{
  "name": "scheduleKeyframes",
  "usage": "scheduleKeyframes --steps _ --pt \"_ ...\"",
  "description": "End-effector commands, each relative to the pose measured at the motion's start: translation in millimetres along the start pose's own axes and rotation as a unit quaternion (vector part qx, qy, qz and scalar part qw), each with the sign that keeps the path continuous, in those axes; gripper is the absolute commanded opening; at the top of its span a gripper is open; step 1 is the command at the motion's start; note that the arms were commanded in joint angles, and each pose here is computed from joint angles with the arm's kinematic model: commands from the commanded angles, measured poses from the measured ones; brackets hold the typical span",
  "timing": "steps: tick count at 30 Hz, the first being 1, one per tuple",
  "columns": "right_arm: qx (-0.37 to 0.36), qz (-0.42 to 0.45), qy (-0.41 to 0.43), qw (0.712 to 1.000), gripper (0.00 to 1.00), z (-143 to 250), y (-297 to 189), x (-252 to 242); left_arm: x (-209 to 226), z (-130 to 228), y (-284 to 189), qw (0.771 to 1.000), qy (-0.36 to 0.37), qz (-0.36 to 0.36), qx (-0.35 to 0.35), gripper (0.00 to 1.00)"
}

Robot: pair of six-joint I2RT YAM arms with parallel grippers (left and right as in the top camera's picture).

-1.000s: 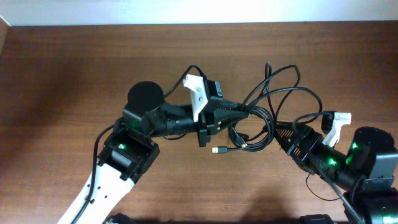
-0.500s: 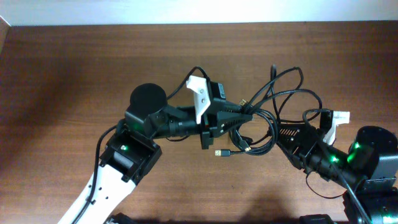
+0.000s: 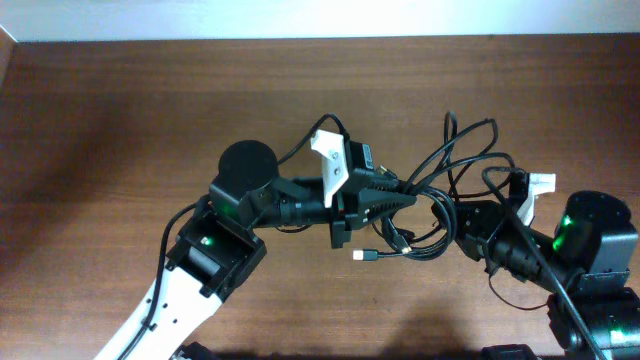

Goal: Untangle cables

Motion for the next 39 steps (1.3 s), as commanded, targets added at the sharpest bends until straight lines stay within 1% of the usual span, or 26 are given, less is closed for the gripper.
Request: scheduleKeyframes --steps 1,6,8,10,11,13,15,24,28,29,30,31,32,33,34,35,39 --pt "0.001 -0.002 -0.018 1.000 0.04 1 0 1 -1 -5 1 1.000 0.003 -0.004 -0.008 0.00" --pt "-0.021 0.022 -0.039 0.999 0.04 -3 -1 -3 -1 -5 1 1.000 0.002 -0.005 -0.008 0.00" --pt "-0.043 0.044 -0.067 0.996 0.04 -7 -1 -6 1 -5 -1 1.000 0.000 -0.007 -0.009 0.00" --pt "-0.073 0.091 -0.088 0.989 0.04 -11 -3 -14 3 -7 -4 1.000 -0.002 -0.008 -0.010 0.00" --pt "-0.092 0.127 -0.086 0.984 0.04 -14 -4 -21 4 -7 -5 1.000 -0.002 -0.006 -0.009 0.00" --pt "-0.113 0.170 -0.078 0.976 0.04 -15 -7 -30 7 -8 -9 1.000 -0.009 -0.012 -0.011 0.00" --pt "-0.125 0.197 -0.081 0.969 0.04 -17 -10 -35 11 -9 -12 1.000 -0.017 -0.019 -0.013 0.00" --pt "-0.137 0.264 -0.086 0.951 0.04 -16 -16 -48 17 -10 -19 0.999 -0.025 -0.034 -0.017 0.00" --pt "-0.137 0.276 -0.082 0.948 0.04 -15 -17 -51 17 -10 -19 0.999 -0.025 -0.035 -0.017 0.00" --pt "-0.133 0.275 -0.081 0.949 0.06 -14 -17 -51 18 -10 -19 0.999 -0.025 -0.035 -0.016 0.00" --pt "-0.129 0.274 -0.080 0.950 0.21 -13 -17 -51 18 -10 -19 0.999 -0.026 -0.035 -0.016 0.00" --pt "-0.125 0.272 -0.079 0.951 0.41 -12 -16 -51 18 -9 -19 0.999 -0.027 -0.036 -0.015 0.00" --pt "-0.120 0.268 -0.080 0.952 0.72 -11 -16 -51 18 -9 -19 0.999 -0.028 -0.036 -0.014 0.00" --pt "-0.111 0.262 -0.087 0.955 0.86 -10 -15 -50 18 -9 -19 0.999 -0.029 -0.036 -0.014 0.00" --pt "-0.104 0.256 -0.093 0.956 0.97 -9 -14 -49 18 -9 -19 0.999 -0.029 -0.036 -0.014 0.00" --pt "-0.093 0.247 -0.103 0.959 0.99 -8 -13 -48 18 -9 -19 0.999 -0.029 -0.039 -0.015 0.00" --pt "-0.054 0.211 -0.136 0.967 0.99 -2 -9 -42 20 -10 -19 0.998 -0.029 -0.050 -0.020 0.00"
Point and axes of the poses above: each gripper's point midway between its finger pads, its own y axis out along the fingers, its own x axis along the line the jaws close on, z = x × y, the point moved 9 cm from there along -y, back along the fingers, and after that the axes turned 14 degrees about -y, right-handed, at the moved point
